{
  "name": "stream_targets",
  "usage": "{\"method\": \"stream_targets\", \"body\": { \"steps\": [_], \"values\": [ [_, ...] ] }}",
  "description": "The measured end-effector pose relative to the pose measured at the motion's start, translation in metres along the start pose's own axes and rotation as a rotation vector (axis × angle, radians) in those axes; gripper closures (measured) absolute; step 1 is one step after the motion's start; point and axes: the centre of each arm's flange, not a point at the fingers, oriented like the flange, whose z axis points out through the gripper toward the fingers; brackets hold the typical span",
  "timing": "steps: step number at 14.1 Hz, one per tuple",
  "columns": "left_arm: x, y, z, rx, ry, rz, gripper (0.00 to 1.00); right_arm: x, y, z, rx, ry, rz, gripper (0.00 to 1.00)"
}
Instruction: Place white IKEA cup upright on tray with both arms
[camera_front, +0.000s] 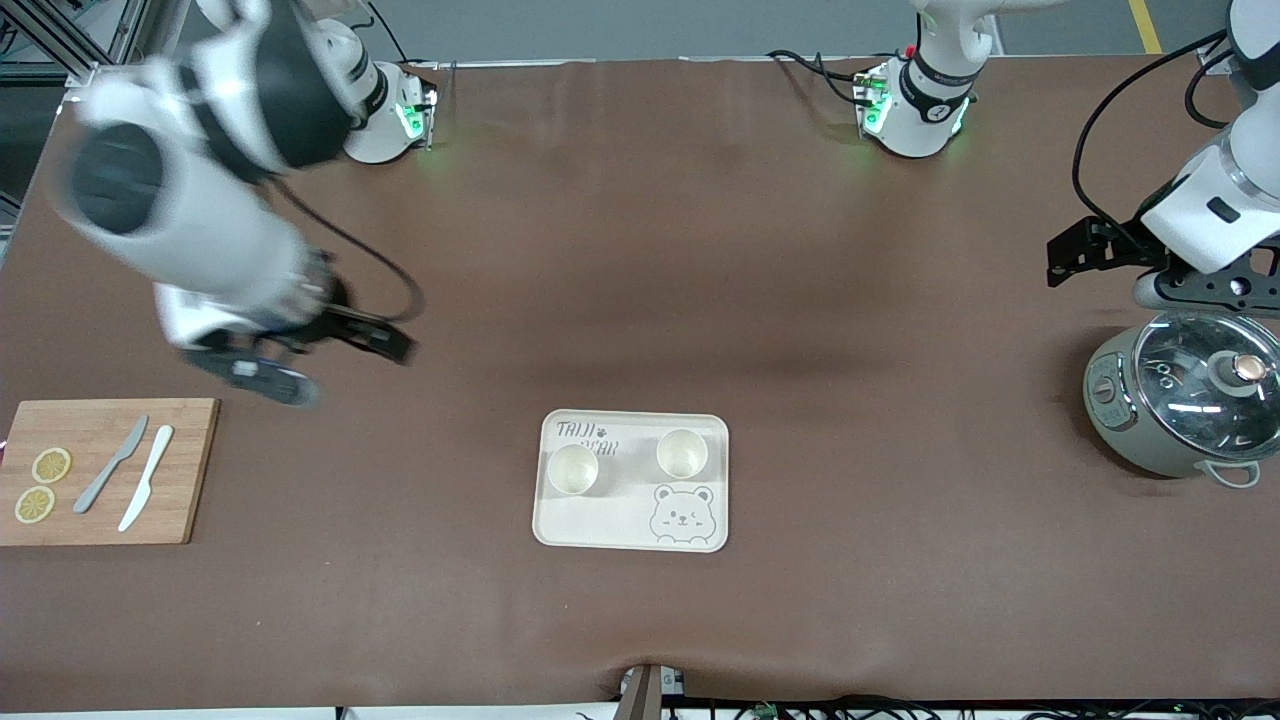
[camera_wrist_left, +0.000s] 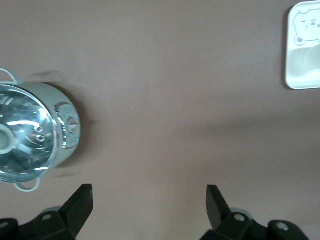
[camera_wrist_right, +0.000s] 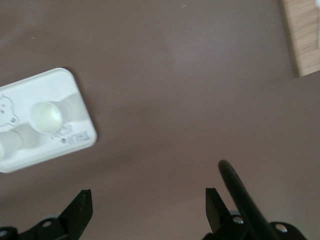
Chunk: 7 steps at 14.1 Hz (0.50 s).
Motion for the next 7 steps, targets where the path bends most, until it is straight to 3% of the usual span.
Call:
{"method": "stream_targets", "body": {
  "steps": [4, 7],
  "values": [
    [0.002, -0.005, 0.001, 0.006, 0.006, -0.004, 0.0, 0.018, 0.129, -0.039, 0.019, 0.004, -0.126, 0.0],
    [0.003, -0.009, 0.004, 0.004, 0.002, -0.01, 0.0, 0.011, 0.16, -0.034, 0.005, 0.045, -0.147, 0.0]
  ]
}}
